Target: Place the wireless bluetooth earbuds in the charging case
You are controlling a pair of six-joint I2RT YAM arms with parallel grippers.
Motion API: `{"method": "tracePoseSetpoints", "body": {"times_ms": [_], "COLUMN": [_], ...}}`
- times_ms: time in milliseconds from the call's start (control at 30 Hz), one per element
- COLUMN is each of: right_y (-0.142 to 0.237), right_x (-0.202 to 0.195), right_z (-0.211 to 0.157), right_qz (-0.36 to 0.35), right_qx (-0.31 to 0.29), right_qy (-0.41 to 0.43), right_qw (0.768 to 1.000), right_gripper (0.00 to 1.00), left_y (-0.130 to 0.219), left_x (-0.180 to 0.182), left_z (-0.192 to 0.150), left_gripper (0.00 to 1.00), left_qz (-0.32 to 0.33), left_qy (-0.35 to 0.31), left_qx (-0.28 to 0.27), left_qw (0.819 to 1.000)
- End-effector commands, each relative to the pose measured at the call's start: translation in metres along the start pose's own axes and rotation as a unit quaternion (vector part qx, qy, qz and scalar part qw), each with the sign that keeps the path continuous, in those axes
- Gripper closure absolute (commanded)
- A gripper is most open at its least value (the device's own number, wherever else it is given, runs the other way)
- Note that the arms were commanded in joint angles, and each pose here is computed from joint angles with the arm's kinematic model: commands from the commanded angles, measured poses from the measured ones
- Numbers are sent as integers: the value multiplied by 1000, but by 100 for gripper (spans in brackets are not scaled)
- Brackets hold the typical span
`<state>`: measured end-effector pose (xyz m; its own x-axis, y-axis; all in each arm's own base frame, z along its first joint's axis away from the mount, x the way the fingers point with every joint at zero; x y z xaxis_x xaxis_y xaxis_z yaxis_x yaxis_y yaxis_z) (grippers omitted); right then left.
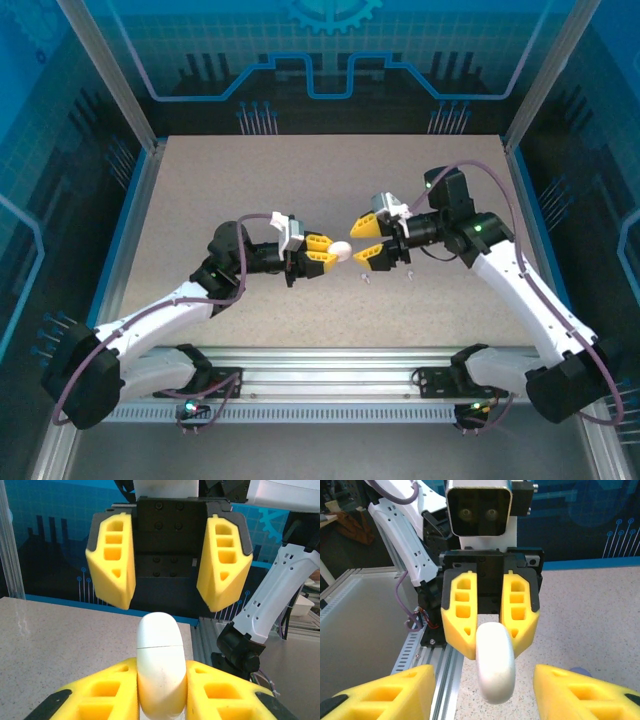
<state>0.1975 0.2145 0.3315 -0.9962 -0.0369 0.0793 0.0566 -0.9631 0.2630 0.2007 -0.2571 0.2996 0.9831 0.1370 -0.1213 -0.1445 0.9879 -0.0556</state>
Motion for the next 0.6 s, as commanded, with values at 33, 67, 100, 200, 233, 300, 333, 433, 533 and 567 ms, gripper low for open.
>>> {"method": "tracePoseSetpoints", "body": {"times_ms": [33, 67, 100, 200, 233, 300, 333, 433, 533, 567], "right_y": [-8, -9, -10, -13, -15, -17, -18, -21, -22, -22], "right_x": [-5, -4, -4, -3, -4, -4, -4, -3, -2, -2], "right_z": [-6, -6, -6, -7, -8, -9, -8, -6, -5, -4], "right_qz": [4, 9, 13, 26, 30, 36, 40, 49, 55, 58], "right_qx": [10, 10, 10, 12, 13, 13, 12, 10, 8, 7], "right_qy": [-3, -4, -4, -6, -7, -9, -9, -7, -4, -2], "right_qw": [1000, 1000, 1000, 1000, 999, 999, 999, 999, 998, 998], "right_gripper": [45, 45, 45, 46, 46, 47, 48, 52, 56, 56], "left_y": [3, 3, 3, 4, 4, 4, 4, 4, 4, 5], "left_x": [-10, -10, -10, -11, -11, -11, -11, -11, -11, -11], "left_z": [22, 23, 22, 23, 23, 22, 22, 22, 22, 22], "left_gripper": [74, 74, 74, 74, 74, 74, 74, 74, 74, 74], "left_qz": [-19, -18, -18, -19, -19, -18, -19, -18, -18, -17], "left_qy": [-38, -39, -40, -41, -41, -40, -40, -40, -40, -39], "left_qx": [-28, -29, -28, -30, -30, -29, -29, -29, -29, -28], "left_qw": [999, 999, 999, 999, 999, 999, 999, 999, 999, 999]}}
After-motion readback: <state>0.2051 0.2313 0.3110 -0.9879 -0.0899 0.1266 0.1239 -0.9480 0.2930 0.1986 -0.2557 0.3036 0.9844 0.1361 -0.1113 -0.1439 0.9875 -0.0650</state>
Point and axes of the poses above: each hand's point on the last joint's axis, 136 mm out from that joint toward the fingers, its own y axis back along the fingers, its own x axis along the line the jaws close on, z = x × y, the point moved 4 cm from there along y, back along the fingers, and after that the axes turned 1 degree about y, right-handed, at the moved point
